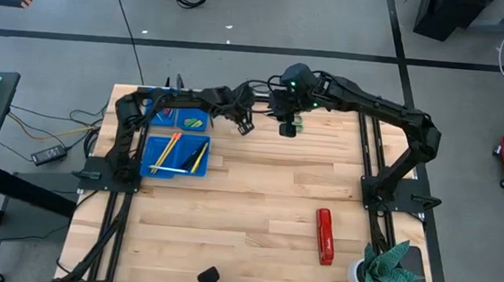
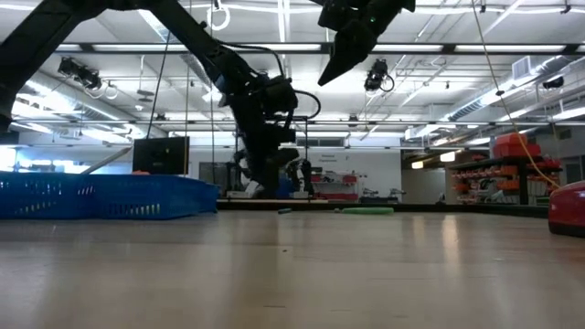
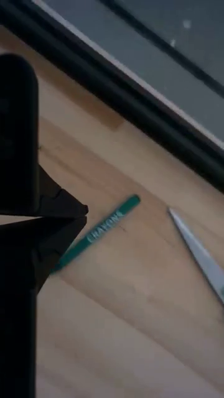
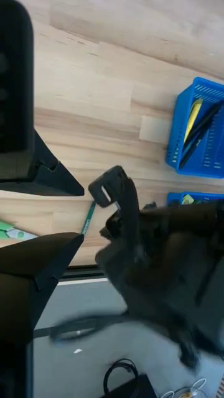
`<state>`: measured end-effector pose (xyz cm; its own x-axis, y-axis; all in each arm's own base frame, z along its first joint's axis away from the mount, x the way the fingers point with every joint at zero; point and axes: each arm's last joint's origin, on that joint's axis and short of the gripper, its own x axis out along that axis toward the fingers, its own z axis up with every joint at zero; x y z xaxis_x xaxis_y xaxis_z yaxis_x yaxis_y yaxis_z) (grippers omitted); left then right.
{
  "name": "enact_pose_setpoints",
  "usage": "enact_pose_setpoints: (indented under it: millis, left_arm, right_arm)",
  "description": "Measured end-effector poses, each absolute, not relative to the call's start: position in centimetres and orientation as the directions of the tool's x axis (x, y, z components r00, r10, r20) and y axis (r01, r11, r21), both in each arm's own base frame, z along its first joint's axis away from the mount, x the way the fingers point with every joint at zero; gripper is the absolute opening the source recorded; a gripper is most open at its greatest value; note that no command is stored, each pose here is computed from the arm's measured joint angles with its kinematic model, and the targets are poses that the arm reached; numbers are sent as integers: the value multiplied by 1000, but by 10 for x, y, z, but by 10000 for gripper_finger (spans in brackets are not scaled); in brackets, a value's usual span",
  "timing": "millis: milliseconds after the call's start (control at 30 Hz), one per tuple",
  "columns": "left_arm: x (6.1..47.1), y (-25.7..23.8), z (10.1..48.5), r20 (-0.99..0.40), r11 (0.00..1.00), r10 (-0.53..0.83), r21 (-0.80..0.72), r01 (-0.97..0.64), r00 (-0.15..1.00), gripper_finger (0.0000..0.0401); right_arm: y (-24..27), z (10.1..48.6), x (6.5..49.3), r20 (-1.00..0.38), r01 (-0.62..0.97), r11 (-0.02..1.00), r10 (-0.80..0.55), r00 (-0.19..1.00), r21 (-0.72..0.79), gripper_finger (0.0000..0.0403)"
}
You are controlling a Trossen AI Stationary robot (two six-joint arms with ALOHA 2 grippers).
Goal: Sort crayons/erasers/pens/pencils in bins
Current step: Put the green crayon into the top left blue bin
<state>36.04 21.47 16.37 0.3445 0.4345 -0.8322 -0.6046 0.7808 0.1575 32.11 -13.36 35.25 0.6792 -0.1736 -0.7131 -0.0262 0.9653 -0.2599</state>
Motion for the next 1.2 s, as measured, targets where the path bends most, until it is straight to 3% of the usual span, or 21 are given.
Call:
enact_pose_setpoints:
  millis: [133, 300, 400, 700, 900, 1200]
  left_arm:
    - [360, 221, 170, -865, 803, 340, 63, -592, 370, 10]
    - [352, 231, 153, -934, 763, 284, 81, -641, 219, 14]
    - [352, 238, 147, -947, 751, 261, 77, -656, 188, 7]
    - [366, 250, 164, -934, 718, 281, 51, -694, 222, 14]
    - [374, 255, 149, -967, 715, 215, 58, -697, 140, 10]
    - [387, 260, 151, -971, 739, 144, -22, -673, 190, 6]
  right_arm:
    - [-134, 353, 321, -713, -23, 966, -173, 679, -257, 112]
    - [-133, 352, 321, -714, -24, 966, -173, 679, -257, 112]
    - [-133, 352, 321, -716, -25, 967, -171, 677, -255, 112]
    - [-131, 352, 321, -722, -31, 968, -166, 672, -251, 112]
    - [-129, 351, 322, -726, -37, 968, -161, 669, -249, 112]
    - [-126, 351, 323, -729, -46, 968, -154, 667, -246, 112]
